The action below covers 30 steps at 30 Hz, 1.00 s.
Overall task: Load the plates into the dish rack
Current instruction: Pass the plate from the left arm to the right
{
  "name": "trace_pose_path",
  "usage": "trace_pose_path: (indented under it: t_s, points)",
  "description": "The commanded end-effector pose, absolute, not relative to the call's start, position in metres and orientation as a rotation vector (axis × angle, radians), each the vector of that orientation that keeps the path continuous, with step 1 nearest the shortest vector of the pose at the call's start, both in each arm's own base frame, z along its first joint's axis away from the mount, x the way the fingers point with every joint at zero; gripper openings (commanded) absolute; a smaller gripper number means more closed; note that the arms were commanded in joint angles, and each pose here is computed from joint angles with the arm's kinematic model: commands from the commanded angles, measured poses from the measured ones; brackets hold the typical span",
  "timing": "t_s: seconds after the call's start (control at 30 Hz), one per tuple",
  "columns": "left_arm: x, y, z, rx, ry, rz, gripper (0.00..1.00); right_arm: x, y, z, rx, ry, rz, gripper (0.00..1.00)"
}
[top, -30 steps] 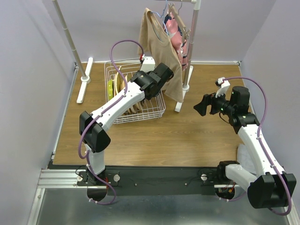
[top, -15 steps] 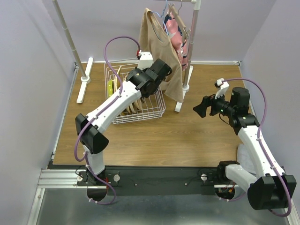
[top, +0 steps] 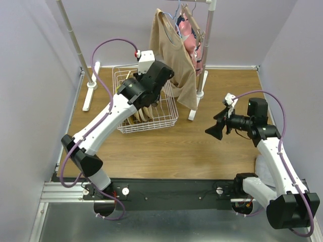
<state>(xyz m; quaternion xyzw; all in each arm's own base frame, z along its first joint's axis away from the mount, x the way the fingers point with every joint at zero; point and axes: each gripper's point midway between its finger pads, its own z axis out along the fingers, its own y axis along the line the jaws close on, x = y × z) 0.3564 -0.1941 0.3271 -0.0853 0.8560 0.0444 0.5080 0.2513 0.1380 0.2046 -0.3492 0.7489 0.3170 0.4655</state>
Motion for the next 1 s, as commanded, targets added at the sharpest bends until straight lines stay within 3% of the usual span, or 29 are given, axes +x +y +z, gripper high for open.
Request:
trace_pose_path:
  t_s: [0.0, 0.27, 0.5, 0.73, 0.97]
  points:
    - [0.356, -0.195, 0.39, -0.326, 1.857, -0.186, 0.0, 0.205, 0.133, 0.192, -1.215, 1.795, 0.734, 1.0]
    - [0.34, -0.186, 0.406, -0.366, 1.761, -0.483, 0.0, 0.225, 0.124, 0.222, -1.526, 1.616, 0.466, 1.0]
    - [0.332, -0.176, 0.396, -0.394, 1.727, -0.62, 0.0, 0.242, 0.199, 0.237, -1.707, 1.461, 0.296, 1.0]
    - [0.326, -0.183, 0.388, -0.447, 1.728, -0.734, 0.0, 0.282, 0.259, 0.264, -1.609, 1.335, -0.079, 0.99]
    - [0.324, -0.177, 0.388, -0.569, 1.741, -0.783, 0.0, 0.268, 0.325, 0.294, -1.468, 1.012, -0.217, 1.0]
